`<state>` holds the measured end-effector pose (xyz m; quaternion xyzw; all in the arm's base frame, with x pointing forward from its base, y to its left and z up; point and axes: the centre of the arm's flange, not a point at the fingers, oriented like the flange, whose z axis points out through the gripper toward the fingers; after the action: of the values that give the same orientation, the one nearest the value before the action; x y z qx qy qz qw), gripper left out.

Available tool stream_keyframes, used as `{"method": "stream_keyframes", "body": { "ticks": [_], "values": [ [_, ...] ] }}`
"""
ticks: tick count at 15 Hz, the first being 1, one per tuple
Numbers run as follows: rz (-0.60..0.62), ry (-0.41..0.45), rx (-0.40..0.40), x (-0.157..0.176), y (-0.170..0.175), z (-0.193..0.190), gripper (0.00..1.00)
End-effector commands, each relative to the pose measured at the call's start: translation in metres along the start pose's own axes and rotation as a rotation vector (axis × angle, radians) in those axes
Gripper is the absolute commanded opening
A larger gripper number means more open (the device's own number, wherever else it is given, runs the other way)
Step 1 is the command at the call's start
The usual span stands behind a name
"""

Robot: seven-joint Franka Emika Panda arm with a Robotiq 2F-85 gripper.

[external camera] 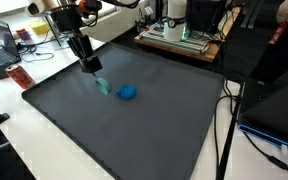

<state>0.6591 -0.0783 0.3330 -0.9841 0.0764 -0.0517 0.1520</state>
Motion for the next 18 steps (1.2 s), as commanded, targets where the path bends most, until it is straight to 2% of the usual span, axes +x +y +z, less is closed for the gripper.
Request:
{"method": "stream_keyframes", "body": {
  "ticks": [1,4,5,11,18],
  "values": [
    [-0.001,-0.001,0.001,0.0,-0.001,0.0,0.47],
    [-0.006,-0.002,0.004,0.0,-0.004,0.001,0.47],
    [-0.003,-0.01,0.012,0.001,-0.003,0.002,0.22],
    [0.016,-0.113,0.081,0.003,0.008,0.005,0.22],
    [0.056,-0.122,0.214,0.018,0.037,0.021,0.22]
  ]
}}
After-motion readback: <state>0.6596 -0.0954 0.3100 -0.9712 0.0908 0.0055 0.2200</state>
